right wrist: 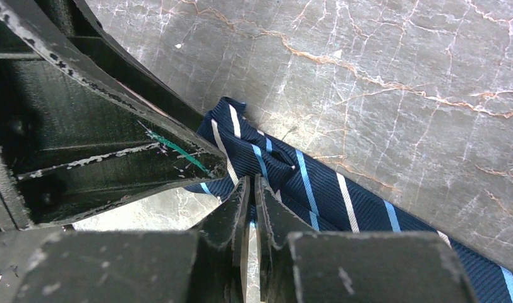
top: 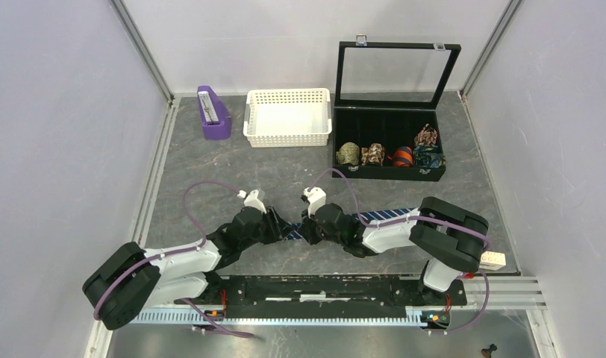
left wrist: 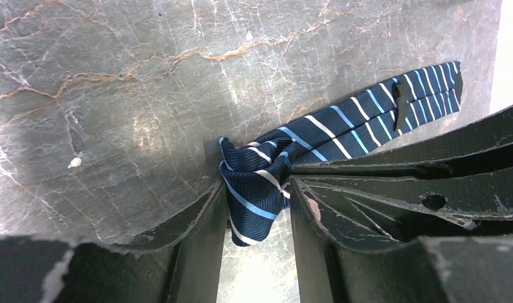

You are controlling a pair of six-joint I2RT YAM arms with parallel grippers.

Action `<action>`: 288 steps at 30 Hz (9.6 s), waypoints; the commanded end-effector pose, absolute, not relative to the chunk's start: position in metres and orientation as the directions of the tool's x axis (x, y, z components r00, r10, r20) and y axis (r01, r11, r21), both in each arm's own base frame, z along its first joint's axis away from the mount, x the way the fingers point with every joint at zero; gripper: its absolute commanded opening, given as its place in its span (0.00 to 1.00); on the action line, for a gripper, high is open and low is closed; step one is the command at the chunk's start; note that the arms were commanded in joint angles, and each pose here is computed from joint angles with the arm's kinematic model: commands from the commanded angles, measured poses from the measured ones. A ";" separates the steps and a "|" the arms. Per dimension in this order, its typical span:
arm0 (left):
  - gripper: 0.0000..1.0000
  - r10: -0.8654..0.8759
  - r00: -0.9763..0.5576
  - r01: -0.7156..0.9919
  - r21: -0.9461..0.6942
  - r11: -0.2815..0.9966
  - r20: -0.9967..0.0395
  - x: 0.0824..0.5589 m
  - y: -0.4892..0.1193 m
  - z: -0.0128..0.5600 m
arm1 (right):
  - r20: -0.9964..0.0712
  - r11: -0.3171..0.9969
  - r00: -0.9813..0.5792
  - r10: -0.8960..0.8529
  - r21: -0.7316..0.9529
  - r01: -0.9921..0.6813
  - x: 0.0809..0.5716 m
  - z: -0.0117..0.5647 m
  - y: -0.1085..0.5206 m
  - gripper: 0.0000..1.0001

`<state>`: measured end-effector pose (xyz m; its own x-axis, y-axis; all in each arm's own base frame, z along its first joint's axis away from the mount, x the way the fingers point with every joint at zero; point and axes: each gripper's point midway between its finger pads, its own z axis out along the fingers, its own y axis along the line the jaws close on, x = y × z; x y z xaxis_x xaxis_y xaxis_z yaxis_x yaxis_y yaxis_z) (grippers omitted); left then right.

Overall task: Roll the ties
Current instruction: Flatten out the tie at the center of the board, then roll the tie at the center of the board.

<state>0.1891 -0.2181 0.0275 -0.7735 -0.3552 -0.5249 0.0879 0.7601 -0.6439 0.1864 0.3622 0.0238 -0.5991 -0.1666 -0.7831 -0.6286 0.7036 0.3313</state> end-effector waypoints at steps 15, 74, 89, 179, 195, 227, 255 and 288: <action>0.41 -0.350 -0.797 0.077 -0.659 0.749 -0.492 0.175 -0.213 0.008 | -0.775 0.696 -0.606 -0.179 0.335 -0.635 0.182 0.015 0.362 0.11; 0.02 -0.054 -0.846 -0.025 -0.062 0.998 -0.530 0.184 -0.136 0.060 | -0.760 0.467 -0.634 -0.144 0.512 -0.721 0.167 0.049 0.468 0.04; 0.02 -0.033 -0.828 -0.037 -0.003 0.999 -0.560 0.186 -0.145 0.061 | -0.748 0.502 -0.647 -0.148 0.506 -0.701 0.167 0.037 0.449 0.04; 0.03 0.370 -0.877 0.183 0.499 0.847 -0.306 0.207 -0.191 0.041 | -0.798 0.792 -0.598 0.075 0.412 -0.450 0.218 0.068 0.259 0.07; 0.31 0.366 -0.882 0.223 0.424 0.878 -0.296 0.208 -0.219 0.029 | -0.799 0.798 -0.597 0.071 0.405 -0.447 0.214 0.066 0.252 0.07; 0.64 -0.032 -0.762 0.030 -0.085 0.996 -0.646 0.203 -0.172 0.101 | -0.777 0.660 -0.628 0.042 0.494 -0.566 0.204 0.099 0.329 0.11; 0.60 -0.304 -0.737 0.035 -0.484 0.874 -0.603 0.202 -0.155 0.068 | -0.722 0.607 -0.688 -0.078 0.513 -0.607 0.204 0.069 0.421 0.13; 0.55 -0.322 -0.754 0.065 -0.553 0.831 -0.572 0.199 -0.169 0.046 | -0.712 0.662 -0.692 -0.122 0.461 -0.591 0.204 0.031 0.404 0.07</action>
<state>0.1960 -0.1597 0.0413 -0.7620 -0.3072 -0.5701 0.0341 0.8600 -0.5091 0.2005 0.4012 0.0309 -0.7161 -0.1303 -0.6857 -0.5738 0.6692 0.4721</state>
